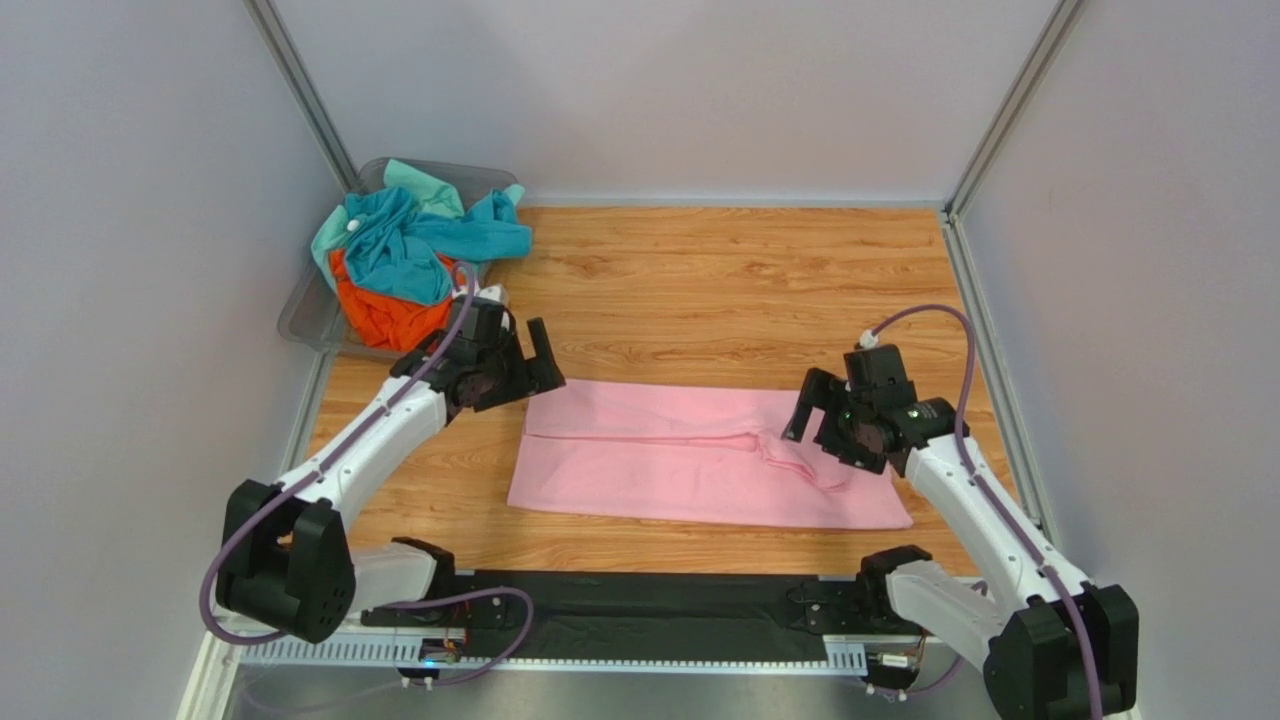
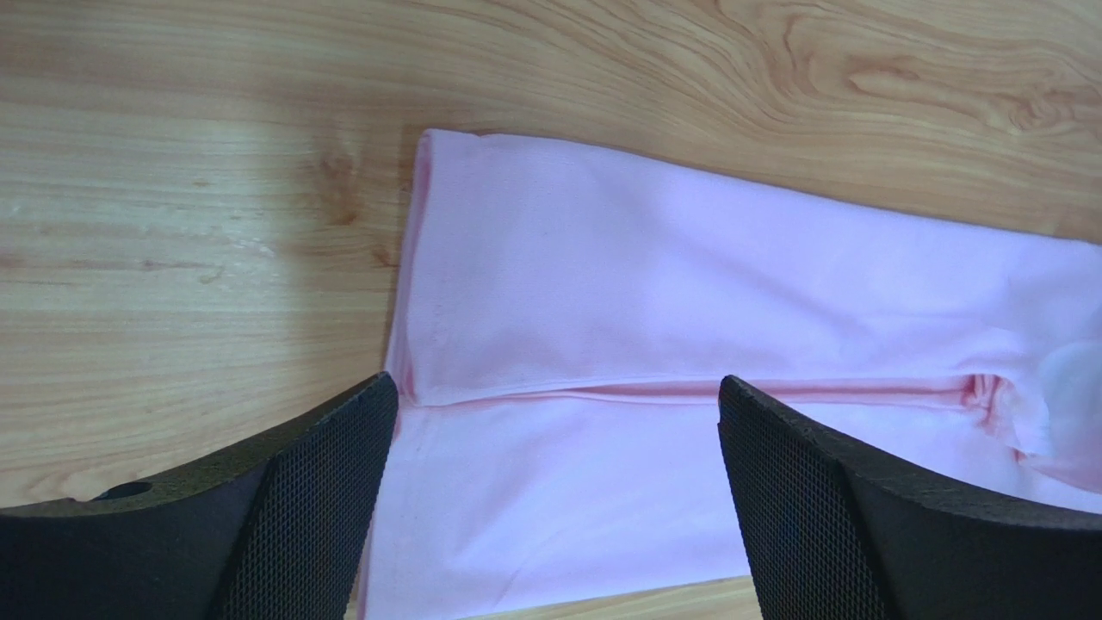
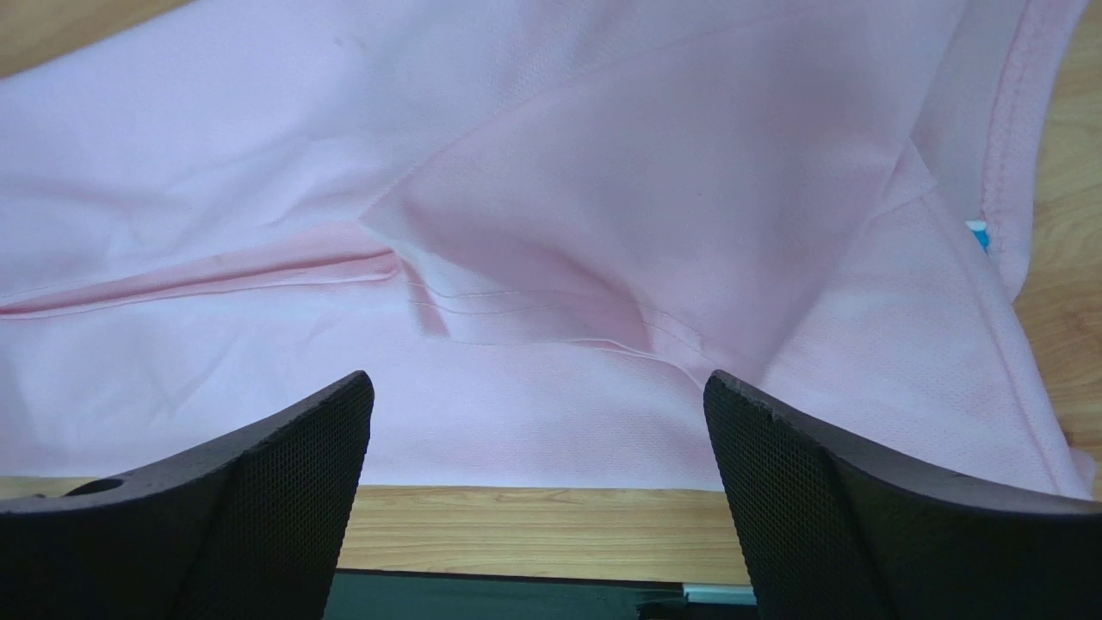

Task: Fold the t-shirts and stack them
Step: Fold the tshirt

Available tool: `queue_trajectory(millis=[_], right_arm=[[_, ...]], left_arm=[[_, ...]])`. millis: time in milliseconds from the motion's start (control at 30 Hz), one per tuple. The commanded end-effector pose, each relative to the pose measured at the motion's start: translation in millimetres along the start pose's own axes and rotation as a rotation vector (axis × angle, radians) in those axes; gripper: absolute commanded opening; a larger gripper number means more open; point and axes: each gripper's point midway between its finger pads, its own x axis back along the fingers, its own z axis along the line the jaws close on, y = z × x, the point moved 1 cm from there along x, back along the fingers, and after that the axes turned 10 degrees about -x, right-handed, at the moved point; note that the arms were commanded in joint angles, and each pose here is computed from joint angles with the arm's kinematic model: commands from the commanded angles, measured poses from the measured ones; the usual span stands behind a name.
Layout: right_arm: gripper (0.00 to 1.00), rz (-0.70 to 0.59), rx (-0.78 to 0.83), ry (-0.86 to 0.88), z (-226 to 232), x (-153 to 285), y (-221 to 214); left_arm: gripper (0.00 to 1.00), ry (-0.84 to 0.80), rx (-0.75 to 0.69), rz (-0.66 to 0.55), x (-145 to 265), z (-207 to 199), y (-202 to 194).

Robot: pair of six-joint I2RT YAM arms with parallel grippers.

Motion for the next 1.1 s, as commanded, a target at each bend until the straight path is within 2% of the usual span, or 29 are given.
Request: queue_trajectory(millis=[0,100,200,533,700,767,967,1067], right_arm=[[1.0,-0.035,0.022,0.113,36.1,15.2,22.8],[1.0,-0.043,0.018,0.132,48.4,5.9,33.4],[1.0,0.03,0.006,0.153,58.6,-17.4,28.7],[1.0,0.098,-0.125,-0.186,-10.2,-71.1,3.9],[1.0,0.134,-0.121,-0.205,-12.7,-93.2,8.5],[1.0,0.134,-0.101,-0.156,2.8,-97.7,20.2],[1.0,0.076,0.034,-0.234,9.3,-120.8,71.8],[1.0,0.09,0.144,-0.149,39.6,-135.9,98.9]], left_arm=[[1.0,-0.072,-0.04,-0.02,2.9,-26.3,15.5],[1.0,-0.083,-0.062,0.007,-7.8,-38.5,16.7],[1.0,-0.106,-0.077,0.07,-26.1,-48.3,10.5],[1.0,-0.046,-0.071,0.23,-64.9,-27.5,-36.1],[1.0,-0.023,-0.064,0.293,-71.8,-17.0,-59.5],[1.0,-0.021,-0.059,0.311,-69.9,-13.9,-68.3],[1.0,-0.026,-0.019,0.299,-59.4,-17.0,-80.2],[1.0,-0.043,-0.033,0.306,-55.6,-29.1,-87.1]])
